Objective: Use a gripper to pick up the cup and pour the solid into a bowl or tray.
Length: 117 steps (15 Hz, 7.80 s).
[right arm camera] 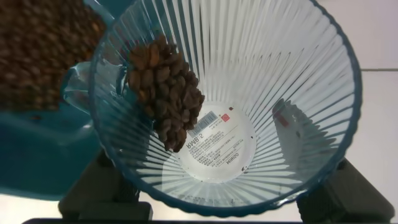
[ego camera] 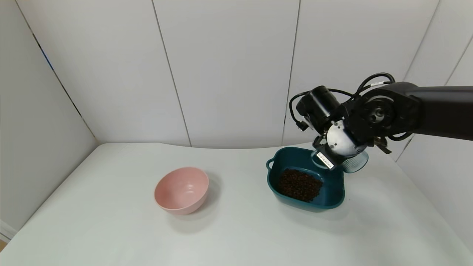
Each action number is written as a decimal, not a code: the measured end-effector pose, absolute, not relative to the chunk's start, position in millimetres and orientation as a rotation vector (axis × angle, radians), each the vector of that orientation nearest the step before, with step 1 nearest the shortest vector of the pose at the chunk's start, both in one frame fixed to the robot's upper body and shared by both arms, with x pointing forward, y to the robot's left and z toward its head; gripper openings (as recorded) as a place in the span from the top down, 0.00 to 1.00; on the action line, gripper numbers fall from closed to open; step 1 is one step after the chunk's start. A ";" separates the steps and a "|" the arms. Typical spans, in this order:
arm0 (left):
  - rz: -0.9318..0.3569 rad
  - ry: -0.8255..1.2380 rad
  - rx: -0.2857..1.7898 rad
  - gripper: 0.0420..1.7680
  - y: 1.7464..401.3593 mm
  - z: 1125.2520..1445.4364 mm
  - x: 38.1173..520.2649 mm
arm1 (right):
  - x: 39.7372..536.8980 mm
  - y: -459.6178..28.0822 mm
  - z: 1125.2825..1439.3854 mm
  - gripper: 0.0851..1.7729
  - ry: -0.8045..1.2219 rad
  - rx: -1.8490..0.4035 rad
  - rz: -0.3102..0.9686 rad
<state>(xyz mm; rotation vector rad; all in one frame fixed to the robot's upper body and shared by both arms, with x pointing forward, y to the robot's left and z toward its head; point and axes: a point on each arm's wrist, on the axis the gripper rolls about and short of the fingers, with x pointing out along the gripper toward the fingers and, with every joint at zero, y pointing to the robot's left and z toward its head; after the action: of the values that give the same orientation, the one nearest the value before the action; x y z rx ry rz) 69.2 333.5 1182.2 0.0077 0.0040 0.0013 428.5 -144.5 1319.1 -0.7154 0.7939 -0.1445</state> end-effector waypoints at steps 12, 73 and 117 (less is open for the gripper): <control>0.001 0.004 0.008 0.03 333.5 1182.2 69.2 | 412.0 -138.5 1361.2 0.26 0.590 -0.199 0.043; 0.001 0.004 0.008 0.03 333.5 1182.2 69.2 | 359.0 27.1 1165.1 0.09 0.449 -0.025 0.300; 0.001 0.004 0.008 0.03 333.5 1182.2 69.2 | 270.0 -148.1 1271.7 0.04 0.509 -0.135 0.581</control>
<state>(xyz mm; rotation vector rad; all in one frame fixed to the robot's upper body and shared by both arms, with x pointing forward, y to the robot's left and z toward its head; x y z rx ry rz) 69.2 333.5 1182.2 0.0077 0.0040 0.0013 270.0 -148.1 1271.7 -0.1346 0.5094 0.5813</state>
